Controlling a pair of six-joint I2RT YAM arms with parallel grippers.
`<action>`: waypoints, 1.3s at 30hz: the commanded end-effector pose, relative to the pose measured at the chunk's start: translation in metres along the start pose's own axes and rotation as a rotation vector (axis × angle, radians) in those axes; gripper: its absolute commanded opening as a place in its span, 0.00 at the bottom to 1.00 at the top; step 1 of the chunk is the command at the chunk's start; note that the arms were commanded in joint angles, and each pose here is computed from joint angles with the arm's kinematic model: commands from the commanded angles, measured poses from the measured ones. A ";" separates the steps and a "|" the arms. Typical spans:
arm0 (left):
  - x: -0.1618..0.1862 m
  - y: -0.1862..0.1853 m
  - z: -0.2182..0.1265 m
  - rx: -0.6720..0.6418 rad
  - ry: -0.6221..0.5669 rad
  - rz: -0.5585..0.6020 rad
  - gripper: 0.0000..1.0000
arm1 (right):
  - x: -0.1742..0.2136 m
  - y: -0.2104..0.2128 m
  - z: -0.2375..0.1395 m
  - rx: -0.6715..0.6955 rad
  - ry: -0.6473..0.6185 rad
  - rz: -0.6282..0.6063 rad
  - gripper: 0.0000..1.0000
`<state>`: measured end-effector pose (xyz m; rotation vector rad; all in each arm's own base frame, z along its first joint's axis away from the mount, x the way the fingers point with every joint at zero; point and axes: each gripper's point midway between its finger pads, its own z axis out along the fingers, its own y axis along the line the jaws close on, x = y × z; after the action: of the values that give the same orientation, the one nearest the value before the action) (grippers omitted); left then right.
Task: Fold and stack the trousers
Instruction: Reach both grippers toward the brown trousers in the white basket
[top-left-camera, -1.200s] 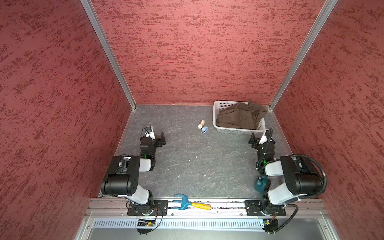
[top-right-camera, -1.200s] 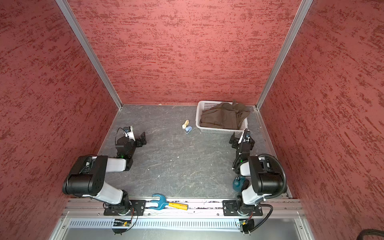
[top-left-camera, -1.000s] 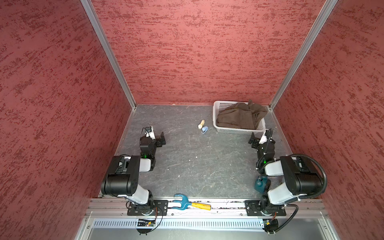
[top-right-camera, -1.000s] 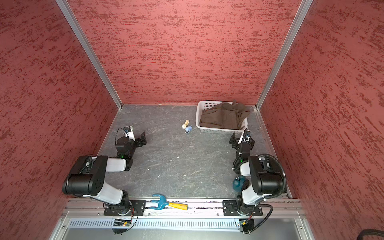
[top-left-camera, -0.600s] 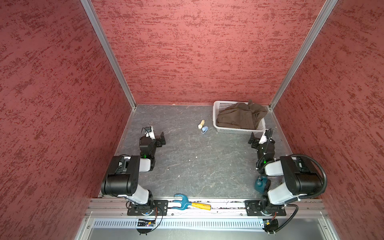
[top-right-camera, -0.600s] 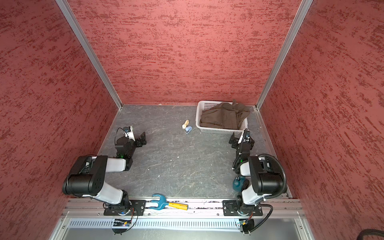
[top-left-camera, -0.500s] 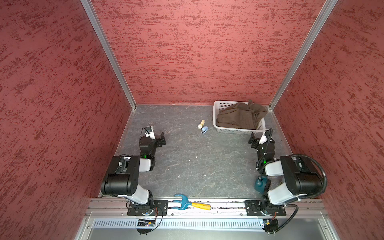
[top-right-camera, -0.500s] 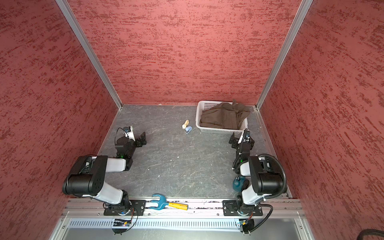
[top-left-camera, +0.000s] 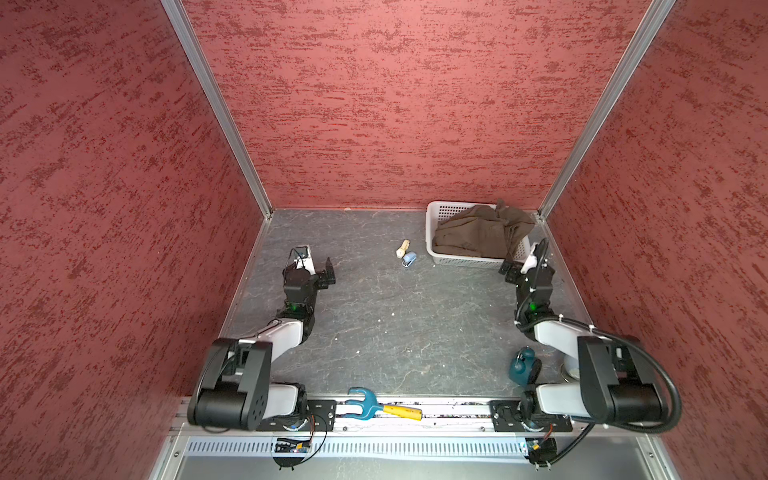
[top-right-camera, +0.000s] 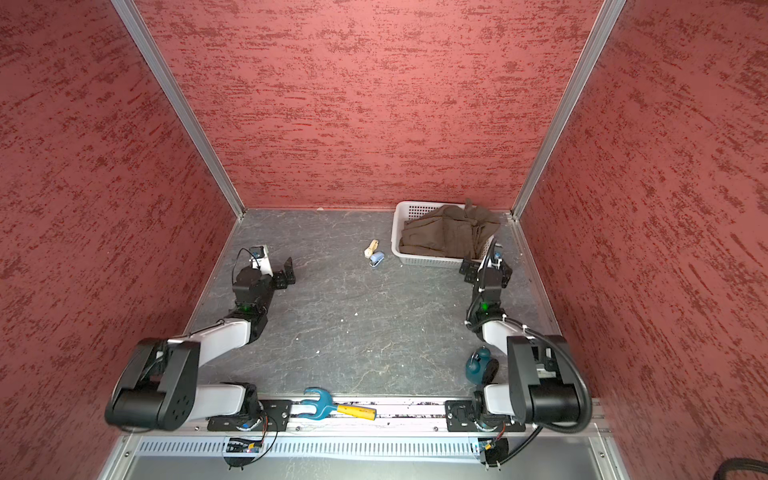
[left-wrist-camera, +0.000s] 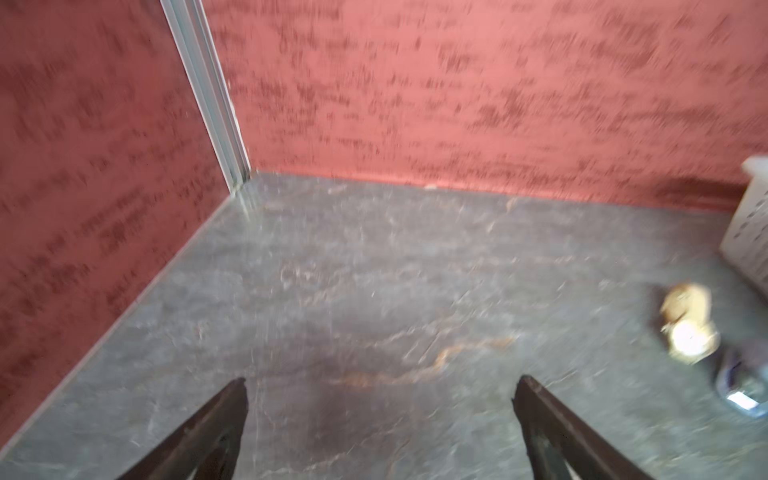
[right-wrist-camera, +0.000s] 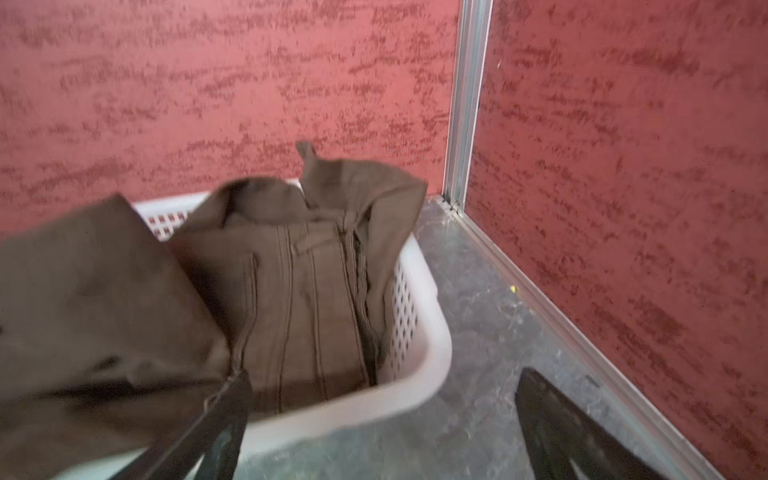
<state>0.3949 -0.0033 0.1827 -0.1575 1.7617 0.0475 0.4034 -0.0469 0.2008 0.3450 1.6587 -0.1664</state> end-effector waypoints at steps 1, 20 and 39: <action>-0.033 0.016 -0.008 -0.144 0.035 -0.072 0.99 | -0.005 -0.027 -0.011 0.203 0.055 0.011 0.99; -0.046 -0.032 0.007 -0.085 0.412 -0.485 0.99 | 0.022 0.087 0.048 -0.150 0.585 0.076 0.99; 0.016 -0.322 0.051 0.629 0.816 -0.303 0.81 | 0.105 0.177 0.136 -0.422 0.814 0.225 0.99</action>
<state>0.4932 -0.2851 0.1841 -0.0716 2.3857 -0.7951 0.5764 0.0793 0.1054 0.2851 2.3419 0.4669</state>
